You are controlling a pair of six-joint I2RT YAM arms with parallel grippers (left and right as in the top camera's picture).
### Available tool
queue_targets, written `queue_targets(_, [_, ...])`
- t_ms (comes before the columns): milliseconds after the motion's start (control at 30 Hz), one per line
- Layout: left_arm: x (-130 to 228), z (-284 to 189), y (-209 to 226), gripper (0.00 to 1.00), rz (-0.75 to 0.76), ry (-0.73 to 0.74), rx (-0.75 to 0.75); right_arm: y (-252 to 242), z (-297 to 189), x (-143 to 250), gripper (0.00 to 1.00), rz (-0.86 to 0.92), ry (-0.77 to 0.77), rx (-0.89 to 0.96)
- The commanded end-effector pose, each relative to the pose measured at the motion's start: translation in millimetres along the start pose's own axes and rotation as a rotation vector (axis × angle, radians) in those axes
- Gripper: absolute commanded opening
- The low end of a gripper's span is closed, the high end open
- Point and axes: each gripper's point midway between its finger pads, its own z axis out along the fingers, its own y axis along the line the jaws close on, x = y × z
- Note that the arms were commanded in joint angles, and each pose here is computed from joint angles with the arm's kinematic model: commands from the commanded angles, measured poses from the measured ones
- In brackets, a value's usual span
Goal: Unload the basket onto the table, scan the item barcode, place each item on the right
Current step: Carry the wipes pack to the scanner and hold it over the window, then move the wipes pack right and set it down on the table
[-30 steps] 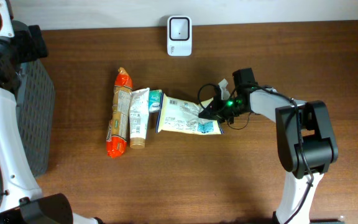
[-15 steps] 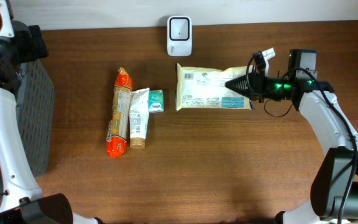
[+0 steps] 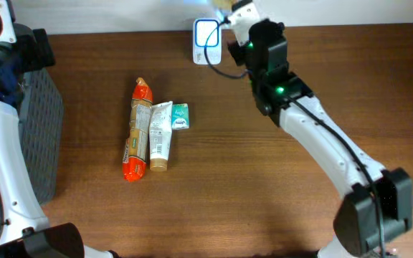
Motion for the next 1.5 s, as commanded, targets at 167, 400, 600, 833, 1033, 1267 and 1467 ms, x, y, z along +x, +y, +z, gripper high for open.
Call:
queue_targets(167, [-9.6, -11.2, 0.4, 0.99, 0.014, -0.034, 0.000, 59.6, 44.5, 13.5, 0.04, -0.657, -0.045, 0.197])
queue_targets(400, [-9.7, -11.2, 0.4, 0.99, 0.014, -0.034, 0.000, 100.3, 82.4, 54.3, 0.04, -0.964, -0.051, 0.216])
queue_targets(600, [-9.7, -11.2, 0.4, 0.99, 0.014, -0.034, 0.000, 74.7, 96.5, 29.9, 0.04, -0.944, -0.082, 0.319])
queue_targets(833, [-9.7, -11.2, 0.4, 0.99, 0.014, -0.034, 0.000, 68.4, 99.6, 30.9, 0.04, -0.960, -0.072, 0.320])
queue_targets(1033, [-9.7, -11.2, 0.4, 0.99, 0.014, -0.034, 0.000, 71.3, 103.2, 49.9, 0.04, -0.986, 0.009, 0.283])
queue_targets(1267, [-9.7, -11.2, 0.5, 0.99, 0.014, -0.034, -0.001, 66.0, 99.4, 40.1, 0.04, -0.937, -0.013, 0.311])
queue_targets(1467, [-9.7, -11.2, 0.4, 0.99, 0.014, -0.034, 0.000, -62.3, -6.1, -57.5, 0.04, -0.486, 0.078, 0.523])
